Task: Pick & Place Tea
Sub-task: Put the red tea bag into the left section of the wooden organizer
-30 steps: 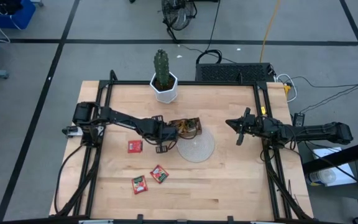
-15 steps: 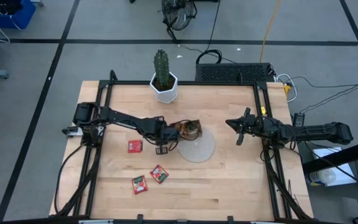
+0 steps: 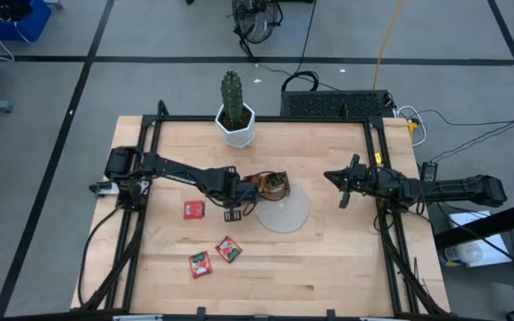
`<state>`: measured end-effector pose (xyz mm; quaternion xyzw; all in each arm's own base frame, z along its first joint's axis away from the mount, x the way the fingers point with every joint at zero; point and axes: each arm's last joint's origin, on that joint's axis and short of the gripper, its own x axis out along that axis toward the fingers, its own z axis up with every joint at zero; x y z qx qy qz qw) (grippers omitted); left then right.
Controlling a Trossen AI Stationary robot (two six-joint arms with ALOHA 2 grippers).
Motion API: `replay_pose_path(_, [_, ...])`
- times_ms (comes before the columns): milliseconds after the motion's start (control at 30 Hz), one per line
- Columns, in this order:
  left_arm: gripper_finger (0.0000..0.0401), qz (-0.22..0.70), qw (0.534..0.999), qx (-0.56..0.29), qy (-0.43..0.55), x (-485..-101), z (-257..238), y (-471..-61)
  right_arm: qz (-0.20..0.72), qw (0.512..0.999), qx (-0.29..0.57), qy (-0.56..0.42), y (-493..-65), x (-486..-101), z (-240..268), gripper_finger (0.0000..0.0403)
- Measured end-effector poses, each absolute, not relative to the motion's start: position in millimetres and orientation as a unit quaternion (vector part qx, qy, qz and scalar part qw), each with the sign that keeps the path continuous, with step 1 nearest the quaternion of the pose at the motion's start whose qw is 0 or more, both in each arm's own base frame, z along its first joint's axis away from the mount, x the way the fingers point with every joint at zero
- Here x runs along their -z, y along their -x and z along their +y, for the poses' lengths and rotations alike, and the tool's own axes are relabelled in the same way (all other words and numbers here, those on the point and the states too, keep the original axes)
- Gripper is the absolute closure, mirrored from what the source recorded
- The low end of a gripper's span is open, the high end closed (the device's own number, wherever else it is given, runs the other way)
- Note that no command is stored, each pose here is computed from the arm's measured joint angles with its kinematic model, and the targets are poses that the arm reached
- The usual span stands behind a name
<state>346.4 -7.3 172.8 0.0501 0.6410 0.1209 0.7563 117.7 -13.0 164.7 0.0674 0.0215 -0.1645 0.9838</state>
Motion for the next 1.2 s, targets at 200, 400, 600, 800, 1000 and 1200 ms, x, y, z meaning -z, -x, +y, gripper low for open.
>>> replay_pose_path(200, [0.0290, 0.647, 0.753, -0.115, -0.040, -173, -8, -345, 0.022, 0.984, 0.165, -0.067, -118, -165, -13, 0.0403])
replay_pose_path(400, [0.0345, 0.653, 0.753, -0.082, -0.014, -173, -10, -345, 0.022, 0.984, 0.165, -0.067, -118, -165, -13, 0.0403])
replay_pose_path(600, [0.0393, 0.654, 0.753, -0.069, 0.000, -172, -12, -345, 0.022, 0.984, 0.165, -0.067, -118, -165, -13, 0.0403])
replay_pose_path(800, [0.0395, 0.654, 0.753, -0.069, -0.002, -172, -12, -345, 0.022, 0.984, 0.165, -0.067, -118, -165, -13, 0.0403])
replay_pose_path(1000, [0.0392, 0.656, 0.750, -0.089, -0.019, -176, -11, -345, 0.022, 0.984, 0.165, -0.067, -118, -165, -13, 0.0403])
replay_pose_path(1200, [0.0397, 0.648, 0.752, -0.107, -0.052, -200, -14, -352, 0.022, 0.984, 0.164, -0.067, -118, -165, -13, 0.0403])
